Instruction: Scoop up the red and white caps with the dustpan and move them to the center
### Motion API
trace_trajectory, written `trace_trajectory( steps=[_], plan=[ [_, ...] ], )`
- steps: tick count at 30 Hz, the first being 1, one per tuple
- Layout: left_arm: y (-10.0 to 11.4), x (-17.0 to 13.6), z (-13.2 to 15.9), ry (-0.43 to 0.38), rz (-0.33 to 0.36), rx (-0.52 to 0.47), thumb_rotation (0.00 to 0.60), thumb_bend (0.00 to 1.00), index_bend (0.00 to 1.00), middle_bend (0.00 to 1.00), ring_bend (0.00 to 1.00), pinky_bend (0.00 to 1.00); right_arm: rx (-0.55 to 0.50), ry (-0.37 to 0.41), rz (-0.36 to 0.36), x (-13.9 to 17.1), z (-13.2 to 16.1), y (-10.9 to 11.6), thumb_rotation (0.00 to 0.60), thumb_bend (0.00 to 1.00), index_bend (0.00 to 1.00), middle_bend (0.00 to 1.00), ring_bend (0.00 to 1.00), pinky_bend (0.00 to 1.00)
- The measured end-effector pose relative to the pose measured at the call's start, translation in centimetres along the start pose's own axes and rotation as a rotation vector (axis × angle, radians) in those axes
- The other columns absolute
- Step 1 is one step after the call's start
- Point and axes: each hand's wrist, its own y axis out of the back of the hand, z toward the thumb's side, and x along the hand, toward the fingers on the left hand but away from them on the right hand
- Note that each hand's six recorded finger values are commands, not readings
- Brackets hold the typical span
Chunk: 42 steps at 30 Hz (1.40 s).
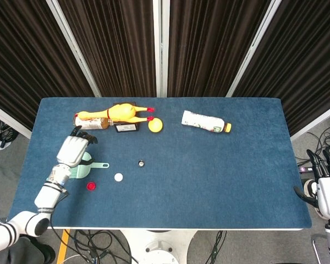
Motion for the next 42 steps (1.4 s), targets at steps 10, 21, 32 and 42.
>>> trace_trajectory(
  steps=[10, 21, 32, 42],
  plan=[
    [-4.2, 0.3, 1.0, 0.025, -0.076, 0.147, 0.600, 0.26, 0.39, 0.41, 0.27, 0.10, -0.010, -0.001, 0.014, 0.0, 0.0, -0.4, 0.600, 0.05, 0.07, 0.16, 0.01, 0.12],
    [-7.0, -0.1, 1.7, 0.032, -0.146, 0.180, 0.600, 0.27, 0.39, 0.43, 0.29, 0.14, -0.014, -0.004, 0.027, -0.2, 0.0, -0.8, 0.600, 0.05, 0.07, 0.16, 0.01, 0.10],
    [-7.7, 0.1, 2.1, 0.030, -0.162, 0.223, 0.600, 0.28, 0.39, 0.44, 0.30, 0.14, -0.020, -0.013, 0.036, -0.2, -0.2, -1.1, 0.600, 0.05, 0.07, 0.16, 0.01, 0.08],
    [-8.2, 0.0, 2.0, 0.031, -0.184, 0.257, 0.600, 0.29, 0.41, 0.46, 0.32, 0.14, -0.027, -0.023, 0.039, -0.1, -0.4, -1.3, 0.600, 0.05, 0.07, 0.16, 0.01, 0.07]
  ],
)
